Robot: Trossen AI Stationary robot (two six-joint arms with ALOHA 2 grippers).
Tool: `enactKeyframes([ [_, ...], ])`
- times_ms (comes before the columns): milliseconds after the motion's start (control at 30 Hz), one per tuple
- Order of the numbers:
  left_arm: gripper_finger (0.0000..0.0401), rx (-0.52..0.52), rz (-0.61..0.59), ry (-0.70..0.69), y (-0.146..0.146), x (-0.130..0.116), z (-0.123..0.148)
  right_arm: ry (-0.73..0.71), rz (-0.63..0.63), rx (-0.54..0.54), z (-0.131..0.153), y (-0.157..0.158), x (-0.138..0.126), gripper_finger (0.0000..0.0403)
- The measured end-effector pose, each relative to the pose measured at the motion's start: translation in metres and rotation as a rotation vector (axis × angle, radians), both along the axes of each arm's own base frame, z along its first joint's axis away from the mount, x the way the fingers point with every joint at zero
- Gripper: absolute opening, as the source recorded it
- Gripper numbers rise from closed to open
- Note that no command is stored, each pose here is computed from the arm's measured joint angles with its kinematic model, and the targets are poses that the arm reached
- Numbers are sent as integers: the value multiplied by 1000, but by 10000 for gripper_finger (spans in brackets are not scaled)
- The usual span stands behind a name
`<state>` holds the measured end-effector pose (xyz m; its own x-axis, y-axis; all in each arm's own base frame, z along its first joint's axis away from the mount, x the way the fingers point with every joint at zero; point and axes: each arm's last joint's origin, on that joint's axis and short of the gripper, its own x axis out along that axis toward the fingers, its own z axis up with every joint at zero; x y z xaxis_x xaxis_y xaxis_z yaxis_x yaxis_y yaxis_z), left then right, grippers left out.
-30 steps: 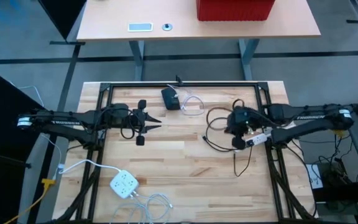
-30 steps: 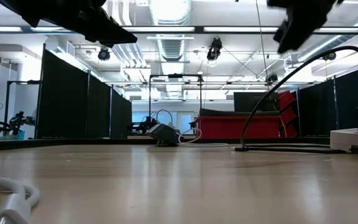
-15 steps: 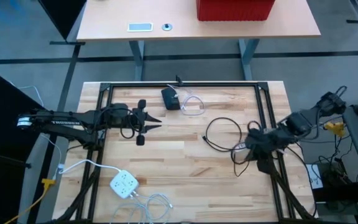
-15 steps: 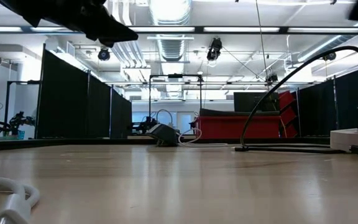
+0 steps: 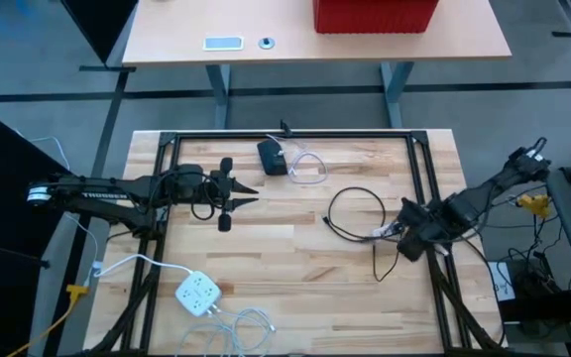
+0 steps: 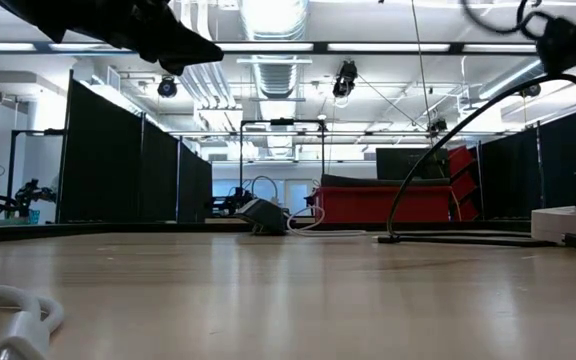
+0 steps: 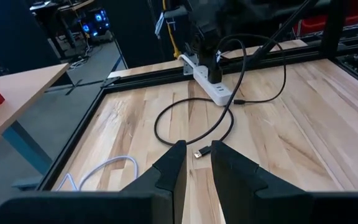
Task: Insert USB
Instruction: Move the top white outlet extension
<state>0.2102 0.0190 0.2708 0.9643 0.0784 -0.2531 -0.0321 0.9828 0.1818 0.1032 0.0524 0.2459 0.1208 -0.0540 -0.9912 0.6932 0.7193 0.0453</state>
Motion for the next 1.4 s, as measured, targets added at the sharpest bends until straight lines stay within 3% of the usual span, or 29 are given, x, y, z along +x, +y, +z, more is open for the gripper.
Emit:
enactKeyframes([
  [100, 64, 0, 0, -2, 0, 0, 0, -3, -44, -4, -5, -12, 4, 0],
  [333, 64, 0, 0, -1, 0, 0, 0, -195, 66, -8, -2, -39, 32, 0],
  [533, 64, 0, 0, 0, 0, 0, 0, -187, 35, -67, -6, -78, 44, 0],
  [633, 64, -3, 0, 3, 0, 0, 0, -170, 19, 6, -9, -89, 43, 0],
  [767, 64, -12, 3, 2, 0, 0, 0, -144, 21, 94, -7, -87, 36, 0],
  [1000, 64, -13, 3, 2, 0, 0, 0, 25, -25, 257, -1, -67, 10, 0],
  [1167, 64, -13, 3, -1, 0, 0, 0, -21, 59, 277, 1, -52, 11, 0],
  [1400, 64, -13, 3, -3, 0, 0, 0, -144, 298, 230, -18, -35, 37, 0],
])
